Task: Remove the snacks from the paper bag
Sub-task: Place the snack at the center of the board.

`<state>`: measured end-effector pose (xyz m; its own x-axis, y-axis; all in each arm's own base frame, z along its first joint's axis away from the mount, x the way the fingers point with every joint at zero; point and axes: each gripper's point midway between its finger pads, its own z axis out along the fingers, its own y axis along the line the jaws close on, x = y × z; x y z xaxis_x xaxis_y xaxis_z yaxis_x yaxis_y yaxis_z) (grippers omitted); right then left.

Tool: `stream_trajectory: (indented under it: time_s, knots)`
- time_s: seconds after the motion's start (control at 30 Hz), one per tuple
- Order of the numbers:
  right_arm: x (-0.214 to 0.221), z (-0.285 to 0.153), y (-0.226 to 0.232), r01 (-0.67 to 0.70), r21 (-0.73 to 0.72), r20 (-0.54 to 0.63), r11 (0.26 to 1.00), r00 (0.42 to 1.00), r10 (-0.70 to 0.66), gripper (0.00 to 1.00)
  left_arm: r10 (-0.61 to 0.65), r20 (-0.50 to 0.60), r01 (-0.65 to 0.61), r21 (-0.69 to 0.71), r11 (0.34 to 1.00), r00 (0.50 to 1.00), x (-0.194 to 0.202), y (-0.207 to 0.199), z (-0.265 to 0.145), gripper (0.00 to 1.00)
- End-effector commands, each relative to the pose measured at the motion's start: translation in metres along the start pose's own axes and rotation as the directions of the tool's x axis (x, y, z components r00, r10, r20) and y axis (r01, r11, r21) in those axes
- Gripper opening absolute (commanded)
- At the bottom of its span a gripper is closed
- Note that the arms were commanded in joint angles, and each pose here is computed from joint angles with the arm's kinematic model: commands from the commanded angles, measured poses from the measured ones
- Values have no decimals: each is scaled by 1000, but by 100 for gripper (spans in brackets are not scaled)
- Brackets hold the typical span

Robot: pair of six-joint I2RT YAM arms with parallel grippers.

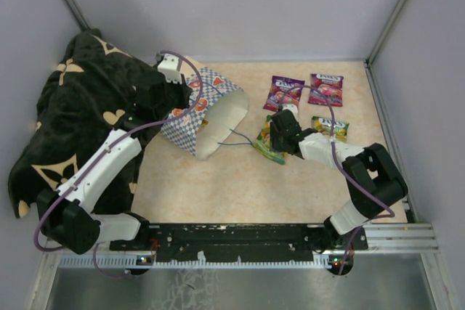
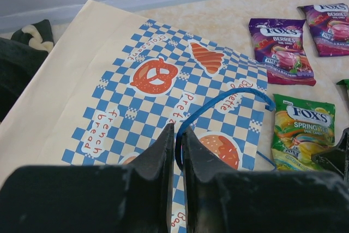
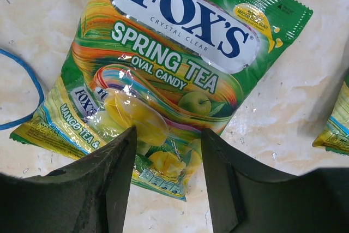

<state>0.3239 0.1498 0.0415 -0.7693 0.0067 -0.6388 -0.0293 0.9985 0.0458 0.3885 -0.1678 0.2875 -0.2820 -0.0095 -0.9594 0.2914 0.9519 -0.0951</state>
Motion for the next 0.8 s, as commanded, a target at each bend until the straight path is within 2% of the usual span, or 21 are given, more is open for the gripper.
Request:
stream_trajectory:
  time_s: [0.0, 0.1, 0.23, 0.47, 0.77]
  knots:
    - [-15, 4, -3, -6, 31, 42, 999, 999, 5, 50, -7, -11, 6, -35, 999, 1000, 9, 8, 2, 15]
    - [-7, 6, -14, -10, 35, 9, 999, 1000, 10, 49, -11, -7, 11, -37, 999, 1000, 9, 8, 2, 14]
    - [-9, 3, -37, -81, 25, 3, 996, 997, 81, 46, -39, 15, 39, -6, 999, 999, 11, 2, 0, 14]
    - [-30, -22, -16, -146, -135, 73, 980, 985, 157, 50, -73, 47, 73, 15, 997, 996, 7, -3, -3, 13]
    - [-38, -46, -6, -176, -221, 109, 959, 973, 204, 52, -90, 42, 90, 10, 996, 995, -11, -6, 7, 14]
